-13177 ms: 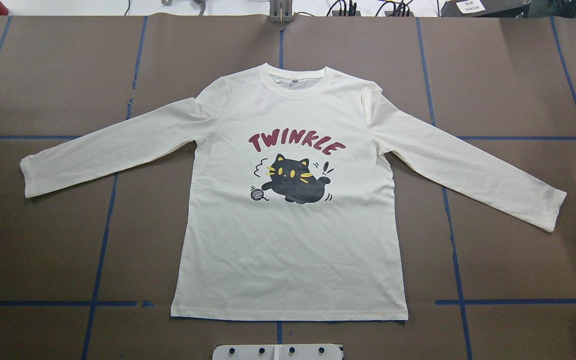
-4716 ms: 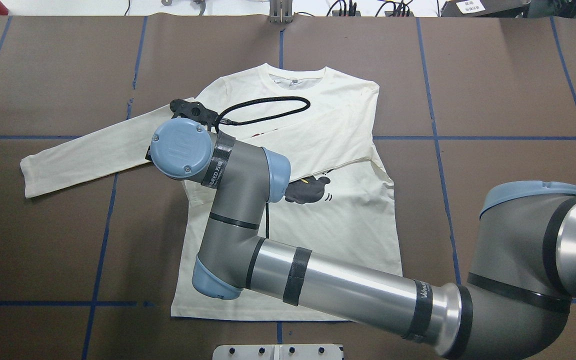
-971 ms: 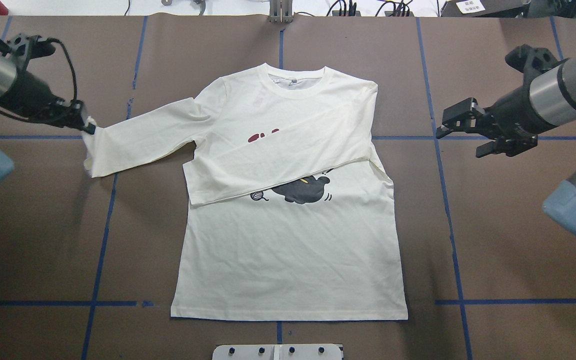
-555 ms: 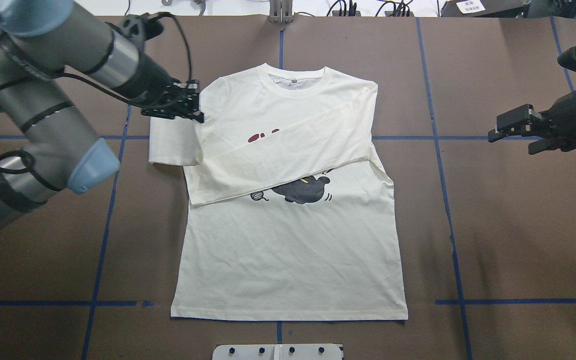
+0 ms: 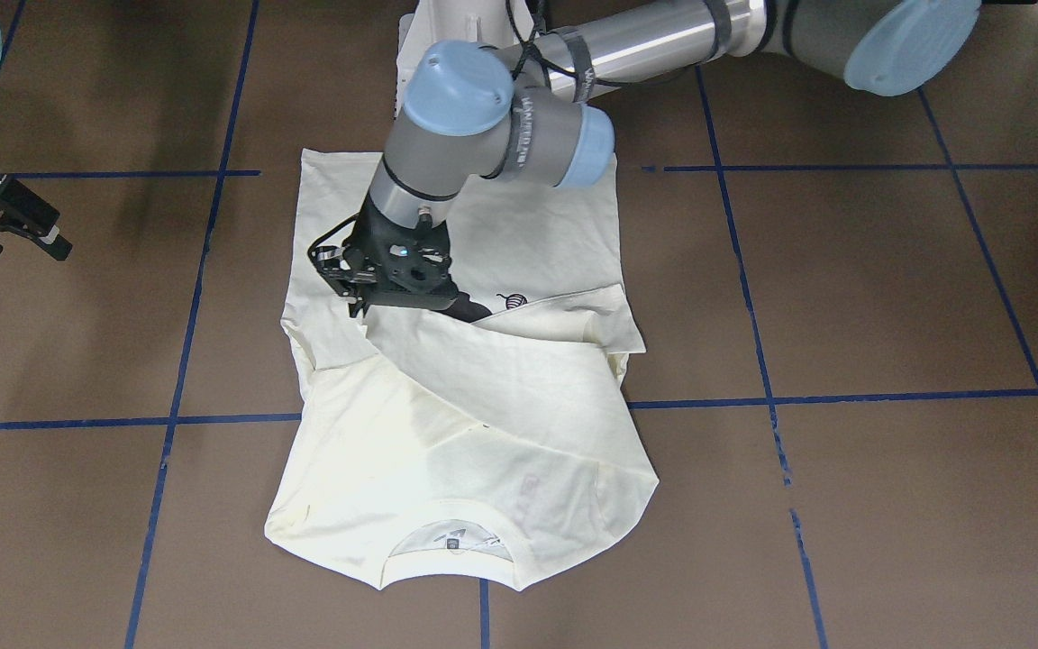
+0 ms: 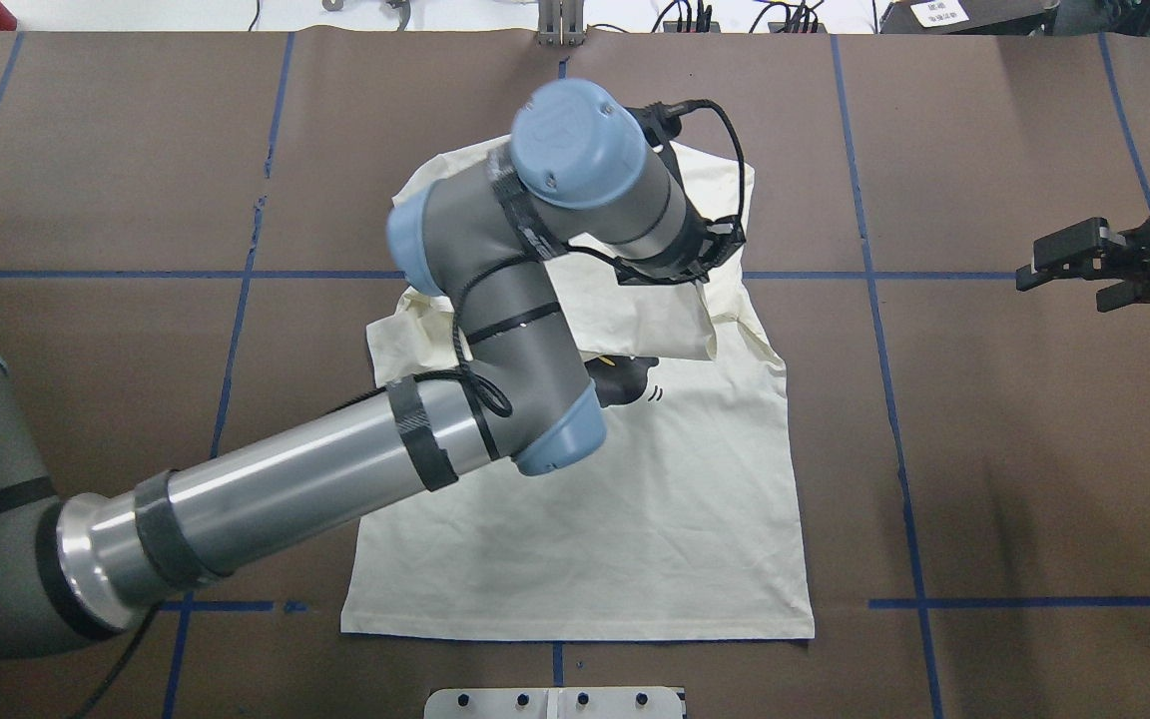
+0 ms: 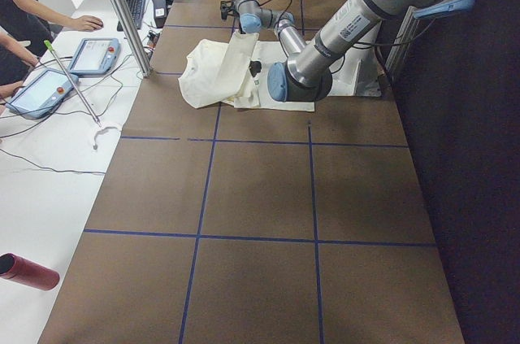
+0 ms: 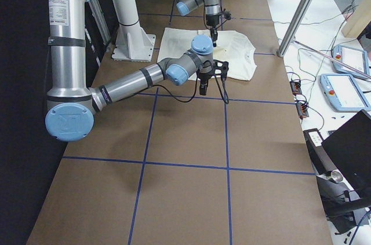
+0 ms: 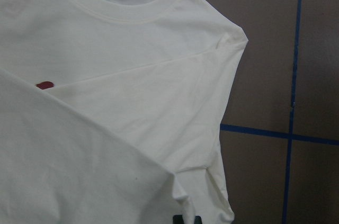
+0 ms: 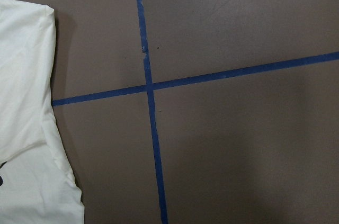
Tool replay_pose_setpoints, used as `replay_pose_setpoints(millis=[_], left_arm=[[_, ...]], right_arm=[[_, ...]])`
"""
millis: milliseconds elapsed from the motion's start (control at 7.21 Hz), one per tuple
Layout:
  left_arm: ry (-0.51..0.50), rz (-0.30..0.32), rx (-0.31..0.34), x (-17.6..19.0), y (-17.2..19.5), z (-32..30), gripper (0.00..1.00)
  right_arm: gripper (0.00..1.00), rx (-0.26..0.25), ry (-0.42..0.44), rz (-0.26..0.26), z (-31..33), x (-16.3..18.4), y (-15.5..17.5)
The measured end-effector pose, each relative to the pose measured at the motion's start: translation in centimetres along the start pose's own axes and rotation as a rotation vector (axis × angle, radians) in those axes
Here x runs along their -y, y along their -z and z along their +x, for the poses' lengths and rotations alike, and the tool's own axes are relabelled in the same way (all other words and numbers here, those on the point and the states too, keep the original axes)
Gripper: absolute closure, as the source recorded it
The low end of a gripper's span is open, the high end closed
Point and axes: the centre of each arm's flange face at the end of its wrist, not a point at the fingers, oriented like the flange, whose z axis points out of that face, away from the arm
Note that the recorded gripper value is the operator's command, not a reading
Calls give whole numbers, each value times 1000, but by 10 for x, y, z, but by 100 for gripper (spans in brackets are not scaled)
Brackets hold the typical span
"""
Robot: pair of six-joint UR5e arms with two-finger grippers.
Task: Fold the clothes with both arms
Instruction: 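Grasp the other sleeve cuff with the left gripper and fold it across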
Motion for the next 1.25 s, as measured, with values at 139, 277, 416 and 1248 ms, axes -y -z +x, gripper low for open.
replay_pose_setpoints(millis=[139, 277, 416, 1248], left_arm=[[-9, 41, -17, -20, -28, 5, 81], [-15, 76, -34, -30, -49, 4, 37], [-16, 98, -46, -33, -62, 2, 27], [-5, 56, -20, -25, -5, -13, 25]], right_arm=[[0, -2, -1, -1, 1, 0, -1], [0, -3, -2, -1, 2, 0, -1], [0, -4, -3, -2, 3, -1, -1], [0, 8, 12, -39, -27, -27, -30]])
